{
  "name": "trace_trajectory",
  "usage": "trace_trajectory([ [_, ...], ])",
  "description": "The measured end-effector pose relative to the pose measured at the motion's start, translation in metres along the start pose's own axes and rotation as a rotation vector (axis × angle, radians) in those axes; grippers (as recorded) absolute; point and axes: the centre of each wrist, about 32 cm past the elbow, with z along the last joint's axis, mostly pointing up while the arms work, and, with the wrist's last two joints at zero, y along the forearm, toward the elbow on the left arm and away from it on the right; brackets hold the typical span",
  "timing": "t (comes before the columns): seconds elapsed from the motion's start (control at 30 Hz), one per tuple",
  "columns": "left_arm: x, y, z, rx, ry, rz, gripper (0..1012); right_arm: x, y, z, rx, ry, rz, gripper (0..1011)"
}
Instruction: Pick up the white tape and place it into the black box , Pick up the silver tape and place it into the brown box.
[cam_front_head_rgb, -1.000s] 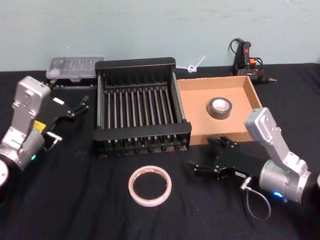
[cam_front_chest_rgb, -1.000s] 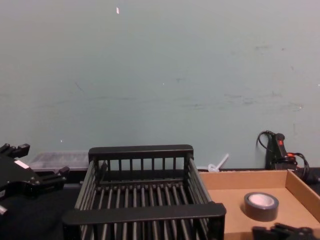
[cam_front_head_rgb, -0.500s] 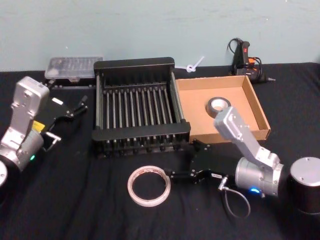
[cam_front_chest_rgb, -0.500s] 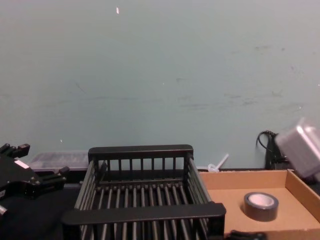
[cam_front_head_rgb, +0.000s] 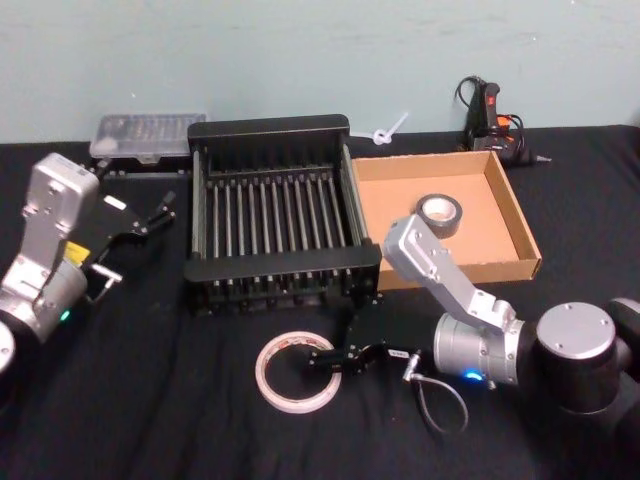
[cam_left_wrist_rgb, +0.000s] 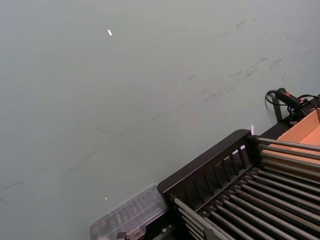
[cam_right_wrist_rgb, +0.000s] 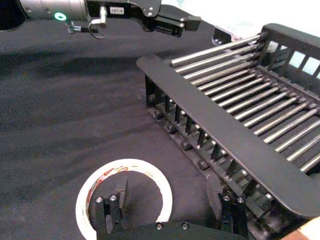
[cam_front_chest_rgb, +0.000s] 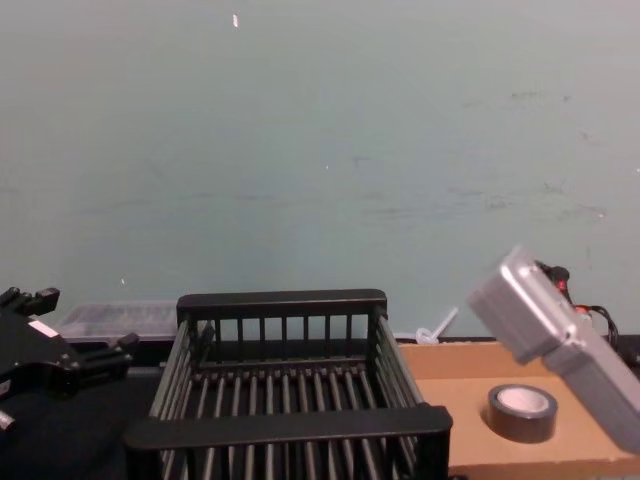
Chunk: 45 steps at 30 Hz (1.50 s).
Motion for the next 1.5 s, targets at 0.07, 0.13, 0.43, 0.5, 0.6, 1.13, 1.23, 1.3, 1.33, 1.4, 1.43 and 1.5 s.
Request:
trace_trajectory([
  [0.07, 0.0, 0.0, 0.0, 0.0, 0.0, 0.0, 1001, 0.0003, 0.002, 0.0, -0.009, 0.0, 0.002, 1002],
  [0.13, 0.0, 0.0, 0.0, 0.0, 0.0, 0.0, 1001, 0.0003, 0.003, 0.0, -0.026, -0.002, 0.005, 1002],
  [0.43, 0.0, 0.0, 0.0, 0.0, 0.0, 0.0, 1001, 0.001, 0.006, 0.004, -0.069, -0.012, -0.001, 1002],
  [0.5, 0.0, 0.0, 0.0, 0.0, 0.0, 0.0, 1001, 0.0013, 0.006, 0.005, -0.075, -0.014, -0.002, 1002],
  [0.6, 0.0, 0.0, 0.0, 0.0, 0.0, 0.0, 1001, 0.0019, 0.007, 0.006, -0.08, -0.016, -0.003, 1002],
  [1.13, 0.0, 0.0, 0.0, 0.0, 0.0, 0.0, 1001, -0.0002, 0.012, 0.004, -0.097, -0.005, 0.011, 1002],
  [1.23, 0.0, 0.0, 0.0, 0.0, 0.0, 0.0, 1001, -0.0007, 0.012, 0.003, -0.1, -0.003, 0.012, 1002],
  [1.3, 0.0, 0.0, 0.0, 0.0, 0.0, 0.0, 1001, -0.001, 0.012, 0.003, -0.101, -0.002, 0.011, 1002],
  [1.33, 0.0, 0.0, 0.0, 0.0, 0.0, 0.0, 1001, -0.0011, 0.012, 0.003, -0.102, -0.002, 0.011, 1002],
  [1.4, 0.0, 0.0, 0.0, 0.0, 0.0, 0.0, 1001, -0.0013, 0.012, 0.002, -0.104, -0.001, 0.01, 1002],
  [1.43, 0.0, 0.0, 0.0, 0.0, 0.0, 0.0, 1002, -0.0013, 0.012, 0.002, -0.104, -0.001, 0.009, 1002],
  [1.5, 0.0, 0.0, 0.0, 0.0, 0.0, 0.0, 1001, -0.0018, 0.012, 0.002, -0.107, -0.003, 0.006, 1002],
])
